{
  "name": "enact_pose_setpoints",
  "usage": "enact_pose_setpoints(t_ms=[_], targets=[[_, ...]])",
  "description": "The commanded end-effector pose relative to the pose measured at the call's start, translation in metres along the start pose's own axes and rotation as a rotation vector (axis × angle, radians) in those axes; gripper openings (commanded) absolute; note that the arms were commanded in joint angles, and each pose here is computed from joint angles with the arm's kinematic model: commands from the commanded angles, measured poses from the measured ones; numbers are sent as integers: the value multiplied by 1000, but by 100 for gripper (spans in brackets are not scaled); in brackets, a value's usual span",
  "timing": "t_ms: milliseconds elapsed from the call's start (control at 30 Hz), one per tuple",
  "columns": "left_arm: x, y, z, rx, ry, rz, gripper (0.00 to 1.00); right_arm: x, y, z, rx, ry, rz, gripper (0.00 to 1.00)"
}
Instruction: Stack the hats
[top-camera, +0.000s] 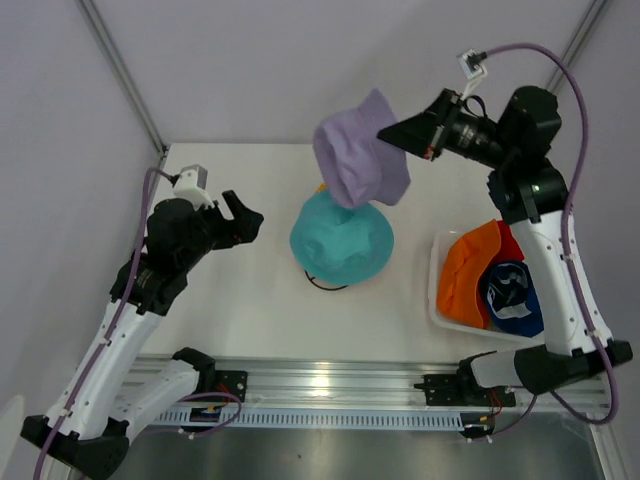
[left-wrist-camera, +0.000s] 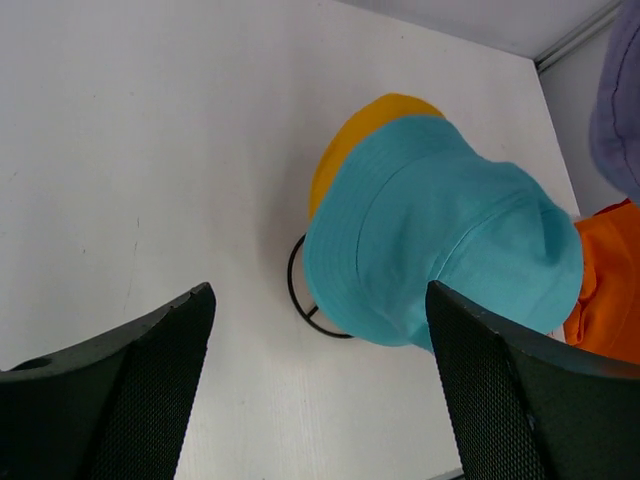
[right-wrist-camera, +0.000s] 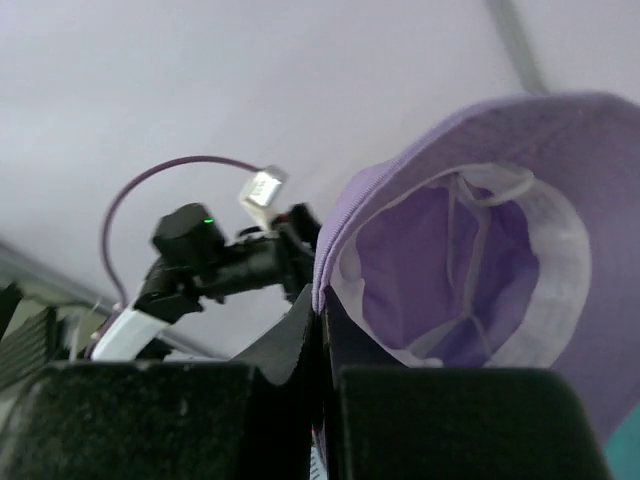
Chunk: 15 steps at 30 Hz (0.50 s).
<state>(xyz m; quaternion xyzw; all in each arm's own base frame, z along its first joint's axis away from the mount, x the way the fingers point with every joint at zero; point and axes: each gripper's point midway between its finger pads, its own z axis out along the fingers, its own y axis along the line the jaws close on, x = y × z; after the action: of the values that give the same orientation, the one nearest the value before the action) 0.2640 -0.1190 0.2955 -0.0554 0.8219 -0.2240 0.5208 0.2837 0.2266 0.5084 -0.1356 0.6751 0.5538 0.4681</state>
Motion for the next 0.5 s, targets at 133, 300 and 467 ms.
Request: enact_pose_setpoints(t_ms=[133,300,467], targets=[[-34,25,4,-142,-115,-140,98,-4,103,60,-428,75,-81,0],[-35,82,-14,-305,-159,-246,100,29,96,97,-437,156,50,0],[-43,113,-43,-371,-249,-245,99,75,50,101,-314,185,122,0]])
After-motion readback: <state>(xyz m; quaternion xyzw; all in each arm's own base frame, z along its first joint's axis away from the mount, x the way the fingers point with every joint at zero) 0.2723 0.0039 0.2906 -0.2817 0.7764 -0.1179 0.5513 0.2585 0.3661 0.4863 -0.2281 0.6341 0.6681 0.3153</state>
